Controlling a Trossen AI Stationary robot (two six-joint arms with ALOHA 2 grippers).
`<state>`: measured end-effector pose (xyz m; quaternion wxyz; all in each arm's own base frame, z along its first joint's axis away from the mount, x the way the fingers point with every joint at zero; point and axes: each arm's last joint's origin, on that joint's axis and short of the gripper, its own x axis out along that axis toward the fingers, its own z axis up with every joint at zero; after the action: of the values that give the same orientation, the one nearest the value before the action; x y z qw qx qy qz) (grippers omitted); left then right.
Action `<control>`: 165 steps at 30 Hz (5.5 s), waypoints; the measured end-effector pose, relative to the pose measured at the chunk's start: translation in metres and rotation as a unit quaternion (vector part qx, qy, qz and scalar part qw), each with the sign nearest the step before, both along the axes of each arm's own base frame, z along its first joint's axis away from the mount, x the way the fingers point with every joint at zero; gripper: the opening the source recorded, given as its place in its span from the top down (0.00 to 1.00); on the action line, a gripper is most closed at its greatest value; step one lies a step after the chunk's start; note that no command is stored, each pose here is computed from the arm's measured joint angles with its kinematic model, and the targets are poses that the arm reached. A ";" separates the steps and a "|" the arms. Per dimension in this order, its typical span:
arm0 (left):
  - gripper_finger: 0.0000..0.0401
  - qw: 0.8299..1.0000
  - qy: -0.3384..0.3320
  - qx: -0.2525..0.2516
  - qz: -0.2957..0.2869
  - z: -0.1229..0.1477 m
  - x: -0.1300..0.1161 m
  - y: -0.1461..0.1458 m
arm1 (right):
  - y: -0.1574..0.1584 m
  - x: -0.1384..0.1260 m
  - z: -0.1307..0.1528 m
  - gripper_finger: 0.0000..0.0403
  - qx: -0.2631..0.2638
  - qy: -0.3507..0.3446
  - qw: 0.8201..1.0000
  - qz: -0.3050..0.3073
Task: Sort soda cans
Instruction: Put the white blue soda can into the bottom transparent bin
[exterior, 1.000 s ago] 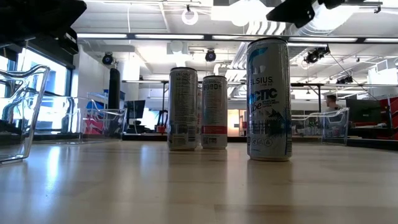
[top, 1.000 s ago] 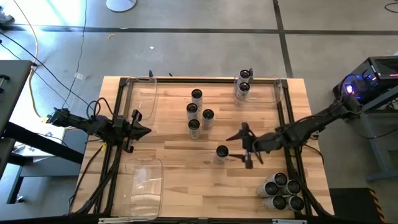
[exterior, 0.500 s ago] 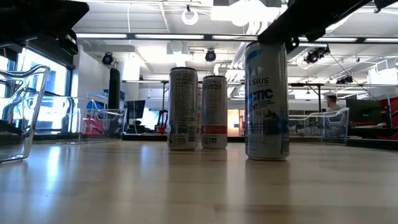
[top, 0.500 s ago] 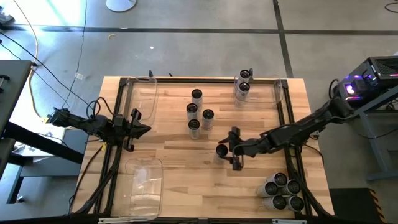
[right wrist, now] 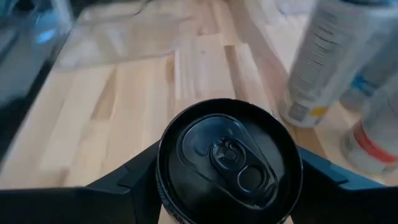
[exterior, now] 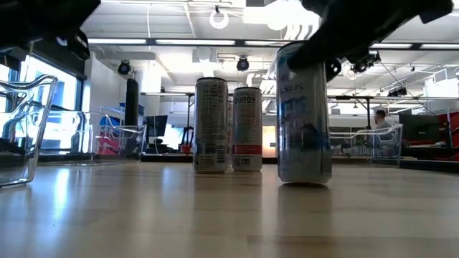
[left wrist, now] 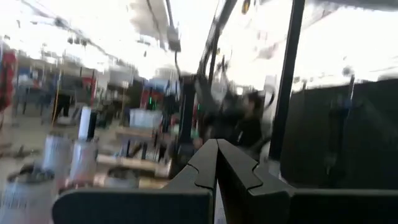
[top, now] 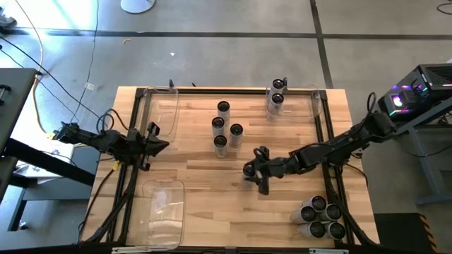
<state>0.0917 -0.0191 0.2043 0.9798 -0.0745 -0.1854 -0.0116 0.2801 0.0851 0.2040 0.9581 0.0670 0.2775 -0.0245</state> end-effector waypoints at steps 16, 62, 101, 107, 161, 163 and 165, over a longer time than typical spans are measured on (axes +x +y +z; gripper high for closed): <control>1.00 0.999 0.013 -0.004 0.031 0.012 0.010 -0.001 | 0.001 0.123 0.000 0.40 -0.067 0.007 0.996 0.053; 0.24 0.889 0.395 0.210 -0.102 0.099 0.160 -0.051 | 0.071 -0.032 0.043 0.12 -0.170 -0.140 0.966 -0.136; 0.39 0.762 0.610 0.184 -0.118 0.038 0.229 -0.068 | 0.072 -0.032 0.042 0.12 -0.182 -0.136 0.966 -0.120; 0.39 0.763 0.625 0.126 -0.104 0.075 0.225 -0.073 | 0.069 -0.030 0.043 0.12 -0.203 -0.131 0.963 -0.117; 0.39 0.691 0.718 -0.044 0.072 0.070 0.080 -0.301 | 0.048 0.002 0.045 0.12 -0.177 -0.164 0.970 -0.007; 0.39 0.700 0.708 -0.048 0.079 0.071 0.076 -0.303 | 0.048 0.002 0.045 0.12 -0.177 -0.165 0.970 -0.007; 0.39 0.714 0.693 -0.051 0.085 0.071 0.071 -0.305 | 0.048 0.002 0.045 0.12 -0.178 -0.165 0.970 -0.006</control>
<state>0.1629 -0.3246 0.2753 0.8251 -0.0956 0.5400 0.1362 0.2819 0.1335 0.2492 0.9869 -0.1002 0.1061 -0.0683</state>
